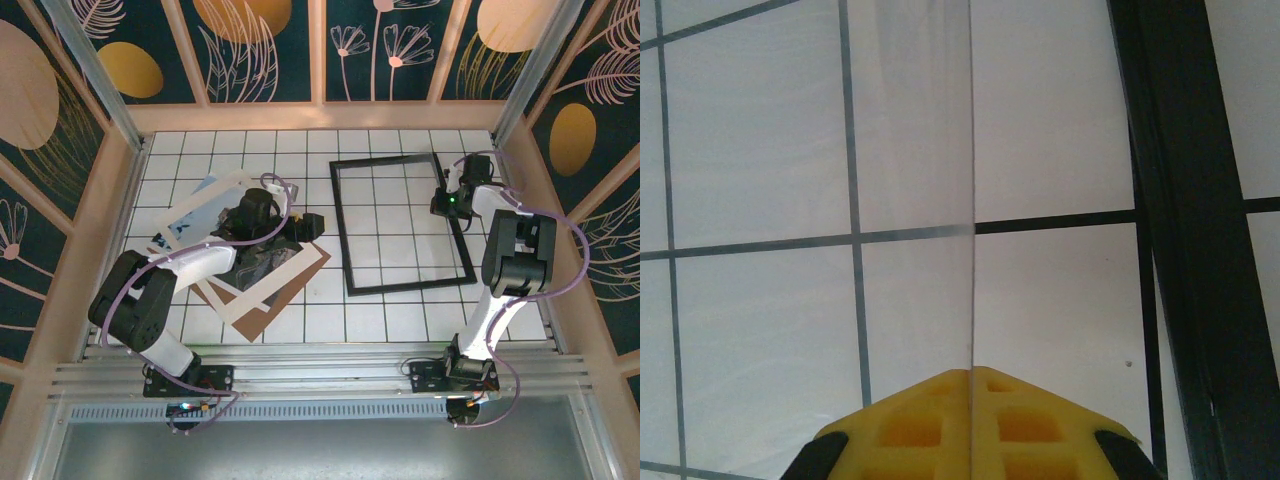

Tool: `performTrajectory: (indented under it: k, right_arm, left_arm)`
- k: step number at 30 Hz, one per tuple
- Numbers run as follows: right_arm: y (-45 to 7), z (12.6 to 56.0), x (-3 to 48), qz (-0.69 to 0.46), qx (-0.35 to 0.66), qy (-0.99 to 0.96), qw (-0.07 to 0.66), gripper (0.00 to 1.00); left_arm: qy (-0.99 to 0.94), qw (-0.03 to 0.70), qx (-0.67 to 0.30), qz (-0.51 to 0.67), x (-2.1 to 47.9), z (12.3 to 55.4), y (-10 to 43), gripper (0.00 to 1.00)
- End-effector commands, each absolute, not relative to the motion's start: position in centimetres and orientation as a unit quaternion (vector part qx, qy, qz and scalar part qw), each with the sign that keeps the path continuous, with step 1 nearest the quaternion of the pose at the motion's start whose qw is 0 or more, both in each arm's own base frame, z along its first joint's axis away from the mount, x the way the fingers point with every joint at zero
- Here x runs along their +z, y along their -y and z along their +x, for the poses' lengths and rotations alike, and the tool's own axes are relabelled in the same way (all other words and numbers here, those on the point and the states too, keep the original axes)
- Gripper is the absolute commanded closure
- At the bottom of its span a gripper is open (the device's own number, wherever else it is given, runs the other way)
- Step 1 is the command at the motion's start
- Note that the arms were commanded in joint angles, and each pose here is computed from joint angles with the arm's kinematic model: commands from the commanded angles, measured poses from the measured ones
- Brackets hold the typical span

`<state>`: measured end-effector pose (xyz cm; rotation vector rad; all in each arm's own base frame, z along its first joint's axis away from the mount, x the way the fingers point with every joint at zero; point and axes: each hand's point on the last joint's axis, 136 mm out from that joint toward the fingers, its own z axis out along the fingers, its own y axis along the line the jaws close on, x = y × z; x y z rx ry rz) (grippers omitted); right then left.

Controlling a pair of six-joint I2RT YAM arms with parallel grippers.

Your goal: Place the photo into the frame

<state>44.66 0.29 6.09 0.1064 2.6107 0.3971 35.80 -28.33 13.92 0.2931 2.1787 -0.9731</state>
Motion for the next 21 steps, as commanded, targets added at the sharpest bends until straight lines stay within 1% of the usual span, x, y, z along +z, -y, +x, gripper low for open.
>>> performTrajectory:
  k: [1,21]
  right_arm:
    - [0.6,45.5,6.1,0.042,0.135,-0.957,0.252,1.00]
    - [-0.3,45.5,5.8,0.036,0.155,-0.955,0.249,1.00]
  left_arm:
    - [-0.842,0.367,-0.376,0.123,14.4,35.9,28.7,0.01]
    - [-0.845,0.363,-0.374,0.123,14.0,35.9,28.7,0.01]
